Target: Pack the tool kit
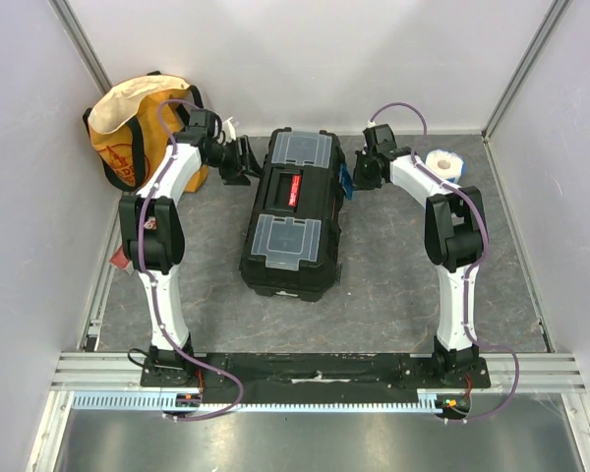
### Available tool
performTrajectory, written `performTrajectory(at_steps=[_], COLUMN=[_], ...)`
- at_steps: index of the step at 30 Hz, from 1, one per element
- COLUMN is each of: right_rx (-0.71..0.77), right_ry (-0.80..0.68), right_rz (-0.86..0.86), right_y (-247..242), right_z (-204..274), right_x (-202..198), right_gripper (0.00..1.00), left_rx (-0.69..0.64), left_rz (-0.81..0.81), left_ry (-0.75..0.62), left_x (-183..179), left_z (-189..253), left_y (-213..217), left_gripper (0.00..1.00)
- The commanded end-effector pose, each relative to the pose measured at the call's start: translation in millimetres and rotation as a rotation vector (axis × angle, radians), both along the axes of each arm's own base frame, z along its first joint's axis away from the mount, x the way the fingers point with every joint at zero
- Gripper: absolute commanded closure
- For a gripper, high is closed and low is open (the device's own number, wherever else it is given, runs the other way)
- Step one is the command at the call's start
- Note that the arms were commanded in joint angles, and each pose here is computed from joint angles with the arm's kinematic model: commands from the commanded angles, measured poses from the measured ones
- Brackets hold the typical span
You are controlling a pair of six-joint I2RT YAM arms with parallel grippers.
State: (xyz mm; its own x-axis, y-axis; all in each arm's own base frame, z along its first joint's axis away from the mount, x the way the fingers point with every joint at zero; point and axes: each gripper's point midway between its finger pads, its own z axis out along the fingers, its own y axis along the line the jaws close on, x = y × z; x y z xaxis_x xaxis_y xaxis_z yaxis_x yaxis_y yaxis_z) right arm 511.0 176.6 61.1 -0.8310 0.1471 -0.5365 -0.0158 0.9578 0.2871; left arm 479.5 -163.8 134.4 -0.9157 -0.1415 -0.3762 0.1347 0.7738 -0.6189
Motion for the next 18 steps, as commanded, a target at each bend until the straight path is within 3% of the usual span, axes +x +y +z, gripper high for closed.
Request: performTrajectory(at_steps=[1, 5, 8, 18], right_rx=[0.108, 0.109, 0.114, 0.128], right_ry=[-0.060, -0.046, -0.032, -0.025], right_rz=[0.042, 0.001, -0.006, 0.032], right_y=[33, 27, 27, 30], right_z=[20, 17, 13, 13], right_x=[3, 3, 0, -7], right_gripper=[1.00, 1.00, 1.00, 1.00], left_rx=[-0.008, -0.017, -0.070, -0.152], left_rz=[0.084, 0.142, 0.091, -0.090], left_ry=[-0.176, -0.357, -0.406, -0.226], left_x=[6, 7, -1, -17], left_z=[78, 141, 155, 89], left_y=[-1, 7, -2, -33], left_gripper=[0.36, 0.34, 0.31, 0.26])
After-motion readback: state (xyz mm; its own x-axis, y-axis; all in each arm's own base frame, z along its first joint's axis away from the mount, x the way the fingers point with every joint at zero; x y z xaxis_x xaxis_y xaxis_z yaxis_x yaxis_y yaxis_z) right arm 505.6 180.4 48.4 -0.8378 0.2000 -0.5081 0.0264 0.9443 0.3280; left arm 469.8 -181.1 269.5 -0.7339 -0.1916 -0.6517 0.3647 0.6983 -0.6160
